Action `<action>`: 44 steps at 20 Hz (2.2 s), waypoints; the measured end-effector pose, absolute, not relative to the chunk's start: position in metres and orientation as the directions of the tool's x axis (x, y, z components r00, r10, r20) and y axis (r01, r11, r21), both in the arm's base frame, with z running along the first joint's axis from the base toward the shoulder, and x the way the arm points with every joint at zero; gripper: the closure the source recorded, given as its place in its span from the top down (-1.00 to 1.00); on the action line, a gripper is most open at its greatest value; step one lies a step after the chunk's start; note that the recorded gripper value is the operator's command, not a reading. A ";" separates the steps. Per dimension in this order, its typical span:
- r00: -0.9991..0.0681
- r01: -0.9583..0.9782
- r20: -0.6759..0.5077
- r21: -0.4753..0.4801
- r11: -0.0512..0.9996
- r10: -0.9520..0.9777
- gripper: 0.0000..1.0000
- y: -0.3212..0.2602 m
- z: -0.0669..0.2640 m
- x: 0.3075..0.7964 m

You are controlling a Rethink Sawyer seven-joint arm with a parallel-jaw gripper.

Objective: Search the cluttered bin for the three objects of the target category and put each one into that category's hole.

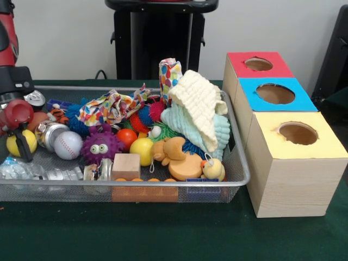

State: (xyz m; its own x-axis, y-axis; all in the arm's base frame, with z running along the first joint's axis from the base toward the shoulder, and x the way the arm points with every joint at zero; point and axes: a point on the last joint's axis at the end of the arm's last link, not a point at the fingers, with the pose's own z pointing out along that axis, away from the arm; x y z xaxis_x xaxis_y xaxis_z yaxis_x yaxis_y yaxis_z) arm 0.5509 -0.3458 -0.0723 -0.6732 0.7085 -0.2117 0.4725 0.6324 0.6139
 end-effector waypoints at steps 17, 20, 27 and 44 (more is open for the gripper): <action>-0.740 0.458 -0.232 0.514 0.725 0.631 -1.00 -0.341 -0.068 0.545; -0.776 0.441 -0.240 0.455 0.773 0.584 -1.00 -0.336 -0.062 0.547; -0.857 0.383 -0.247 0.283 0.879 0.453 -1.00 -0.330 -0.036 0.548; -0.885 0.381 -0.290 0.003 0.925 0.365 -1.00 -0.394 0.063 0.526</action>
State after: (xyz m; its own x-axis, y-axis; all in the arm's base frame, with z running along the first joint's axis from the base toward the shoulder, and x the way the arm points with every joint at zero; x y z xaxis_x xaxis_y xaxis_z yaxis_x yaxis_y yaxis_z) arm 0.5260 -0.3942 0.0633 -0.8846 0.3651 -0.2903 0.3807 0.9247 0.0030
